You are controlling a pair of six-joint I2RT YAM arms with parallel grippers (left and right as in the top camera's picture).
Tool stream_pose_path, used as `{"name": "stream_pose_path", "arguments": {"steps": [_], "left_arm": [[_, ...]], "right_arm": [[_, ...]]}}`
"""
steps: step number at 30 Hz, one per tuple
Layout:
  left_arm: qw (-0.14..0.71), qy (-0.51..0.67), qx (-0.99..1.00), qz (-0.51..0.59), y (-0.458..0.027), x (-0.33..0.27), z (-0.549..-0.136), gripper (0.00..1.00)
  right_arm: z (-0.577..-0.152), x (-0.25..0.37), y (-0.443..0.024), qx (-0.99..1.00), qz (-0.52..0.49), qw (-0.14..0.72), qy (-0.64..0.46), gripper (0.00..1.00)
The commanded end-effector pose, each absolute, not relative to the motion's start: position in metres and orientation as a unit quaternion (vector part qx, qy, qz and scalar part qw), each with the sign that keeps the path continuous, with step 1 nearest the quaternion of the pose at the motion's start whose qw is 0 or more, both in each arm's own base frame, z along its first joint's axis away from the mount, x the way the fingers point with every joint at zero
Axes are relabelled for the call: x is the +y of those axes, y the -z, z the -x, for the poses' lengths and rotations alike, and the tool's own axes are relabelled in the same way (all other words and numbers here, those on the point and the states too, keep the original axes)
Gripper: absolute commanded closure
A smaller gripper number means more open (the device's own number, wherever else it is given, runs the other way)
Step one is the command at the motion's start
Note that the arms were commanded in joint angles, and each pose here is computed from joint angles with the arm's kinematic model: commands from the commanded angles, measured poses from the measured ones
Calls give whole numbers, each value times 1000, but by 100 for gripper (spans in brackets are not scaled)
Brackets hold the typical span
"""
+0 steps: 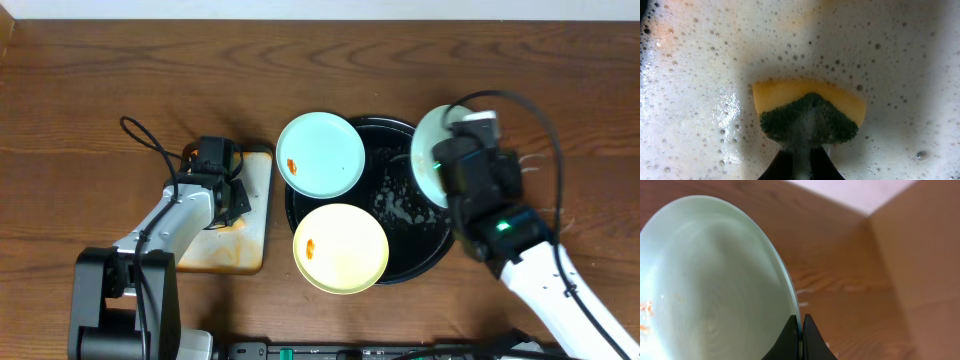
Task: Clean dirty plates on tray and stack at the side
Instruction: 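Move the green plate right and set it on the table beside the tray, then reach the right gripper back to the other green plate's rim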
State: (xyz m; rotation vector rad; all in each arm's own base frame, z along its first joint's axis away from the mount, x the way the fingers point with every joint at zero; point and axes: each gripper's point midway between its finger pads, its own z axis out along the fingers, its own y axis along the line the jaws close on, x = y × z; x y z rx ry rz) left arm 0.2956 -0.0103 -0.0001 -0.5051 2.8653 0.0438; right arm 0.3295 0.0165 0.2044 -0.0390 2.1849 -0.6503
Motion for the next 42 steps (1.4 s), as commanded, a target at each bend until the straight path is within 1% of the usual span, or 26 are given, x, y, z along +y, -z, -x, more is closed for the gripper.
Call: {"name": "stream_pose_path", "arguments": {"steps": [1, 4, 6, 11, 14, 18, 21, 25, 26, 27, 28, 29, 30, 31, 33, 34, 36, 38, 39, 42], "left_arm": [[78, -26, 982, 171, 17, -7, -280, 93], [78, -26, 982, 170, 17, -7, -280, 93], [78, -26, 982, 171, 17, -8, -280, 93], [79, -26, 982, 171, 17, -7, -280, 92], [80, -25, 982, 171, 17, -8, -280, 92], [80, -25, 982, 170, 17, -8, -280, 93], [80, -25, 982, 170, 17, -8, -280, 93], [80, -25, 982, 171, 17, -8, -280, 93], [80, -25, 982, 171, 17, -8, -280, 93], [80, -25, 982, 171, 17, -8, -281, 93], [80, -25, 982, 171, 17, -8, -281, 92], [80, -25, 982, 171, 17, -8, -281, 92], [80, -25, 982, 171, 17, -8, -281, 92], [80, -25, 982, 170, 17, -8, -281, 93], [80, -25, 982, 170, 17, -8, -281, 93], [80, -25, 982, 170, 17, -8, -281, 93], [80, -25, 982, 170, 17, -8, -281, 93], [80, -25, 982, 170, 17, -8, -281, 93], [80, -25, 982, 170, 17, -8, -281, 93], [80, -25, 982, 170, 17, -8, -281, 93]], "right_arm": [[-337, 7, -190, 901, -73, 410, 126, 99], [-335, -23, -176, 912, -148, 379, 52, 99], [-330, -49, -170, 912, -192, 362, 24, 99], [-301, -127, -149, 894, -316, 318, 27, 99], [-285, -157, -129, 885, -368, 284, 31, 99], [-276, -182, -99, 873, -422, 242, 33, 99], [-276, -195, -80, 869, -439, 227, 35, 99], [-273, -207, -67, 865, -451, 213, 53, 99], [-271, -210, -66, 864, -453, 211, 59, 92], [-271, -211, -66, 864, -453, 212, 61, 81], [-273, -211, -67, 864, -452, 215, 60, 66], [-275, -210, -68, 863, -451, 219, 55, 59], [-277, -208, -70, 864, -449, 223, 46, 55], [-280, -204, -72, 865, -446, 229, 34, 52], [-294, -186, -83, 868, -428, 250, -24, 51], [-303, -171, -91, 869, -411, 265, -68, 52], [-329, -128, -120, 875, -331, 309, -173, 55], [-345, -82, -149, 874, -236, 343, -250, 60], [-349, -62, -156, 876, -203, 347, -267, 62], [-355, -1, -156, 896, -110, 332, -272, 62]]}}
